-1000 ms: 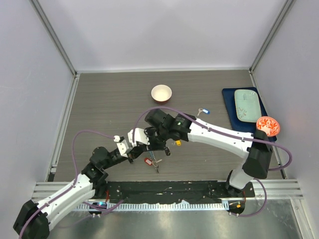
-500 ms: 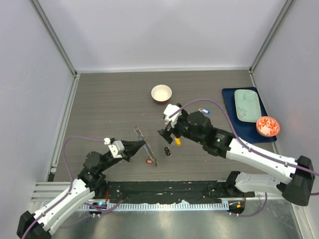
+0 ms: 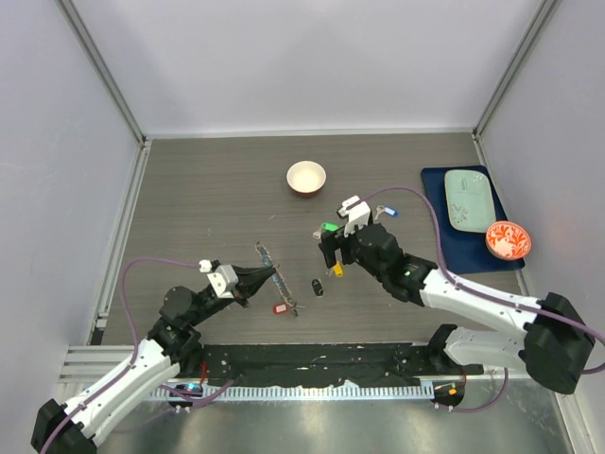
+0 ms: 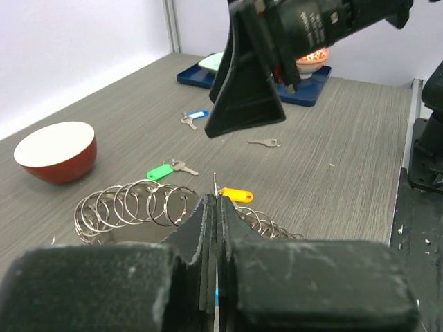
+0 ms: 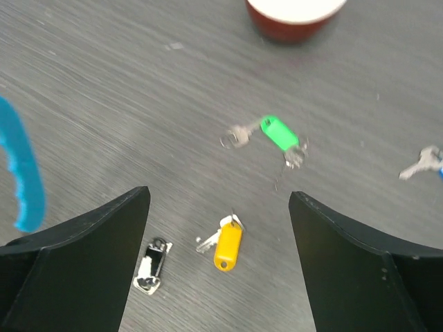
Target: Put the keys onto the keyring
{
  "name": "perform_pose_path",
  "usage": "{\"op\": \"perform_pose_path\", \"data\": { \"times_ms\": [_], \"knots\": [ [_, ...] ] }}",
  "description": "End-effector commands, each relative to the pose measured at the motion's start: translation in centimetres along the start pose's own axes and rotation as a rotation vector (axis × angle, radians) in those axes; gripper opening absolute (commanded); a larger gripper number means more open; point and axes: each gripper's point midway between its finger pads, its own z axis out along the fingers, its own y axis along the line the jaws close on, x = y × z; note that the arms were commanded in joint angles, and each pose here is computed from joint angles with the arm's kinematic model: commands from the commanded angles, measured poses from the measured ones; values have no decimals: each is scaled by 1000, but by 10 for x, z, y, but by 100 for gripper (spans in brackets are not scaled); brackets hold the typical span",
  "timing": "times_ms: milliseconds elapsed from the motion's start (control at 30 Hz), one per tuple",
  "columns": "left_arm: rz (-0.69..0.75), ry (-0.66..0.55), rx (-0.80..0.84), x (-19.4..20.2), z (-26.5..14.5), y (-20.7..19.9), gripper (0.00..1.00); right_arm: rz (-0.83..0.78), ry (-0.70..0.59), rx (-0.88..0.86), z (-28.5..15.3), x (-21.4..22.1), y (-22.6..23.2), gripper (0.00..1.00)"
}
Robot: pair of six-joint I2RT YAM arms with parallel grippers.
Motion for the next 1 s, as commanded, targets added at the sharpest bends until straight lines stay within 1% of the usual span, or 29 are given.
{"op": "perform_pose_path", "data": {
  "times_ms": [0, 100, 133, 267, 333, 367, 400, 433, 467, 500, 533, 567, 633, 733, 967],
  "knots": [
    [-31, 49, -17, 33, -8, -1, 0, 134, 46, 79, 15, 22, -13, 87],
    [-29, 50, -22, 33, -8, 0, 0, 147, 138, 87, 26, 45, -15, 79],
    [-28, 51, -22, 33, -8, 0, 0, 143, 167, 92, 33, 47, -15, 77],
    [-31, 57, -23, 33, -8, 1, 0, 104, 327, 116, 39, 68, -19, 70],
    [-33, 62, -25, 35, -8, 1, 0, 91, 373, 116, 46, 67, -19, 68],
    [-34, 62, -23, 35, -8, 1, 0, 79, 417, 123, 43, 73, -20, 63],
    [-33, 61, -23, 34, -7, 1, 0, 81, 425, 106, 45, 70, -16, 61],
    [-34, 64, -23, 35, -8, 1, 0, 77, 439, 98, 46, 74, -15, 58],
    [-33, 61, -22, 34, -7, 0, 0, 77, 451, 94, 46, 79, -15, 53],
    [-33, 61, -22, 34, -7, 0, 0, 79, 458, 89, 47, 84, -14, 51],
    [-33, 62, -25, 34, -8, 1, 0, 78, 469, 84, 46, 91, -14, 46],
    [-33, 60, -22, 33, -7, 0, 0, 82, 475, 72, 46, 95, -12, 44],
    [-35, 64, -26, 34, -8, 1, 0, 93, 458, 51, 47, 100, -9, 37],
    [-36, 64, -25, 34, -8, 1, 0, 90, 448, 63, 49, 104, -11, 34],
    [-38, 65, -26, 34, -7, 1, 0, 75, 436, 71, 53, 117, -15, 33]
  ]
}}
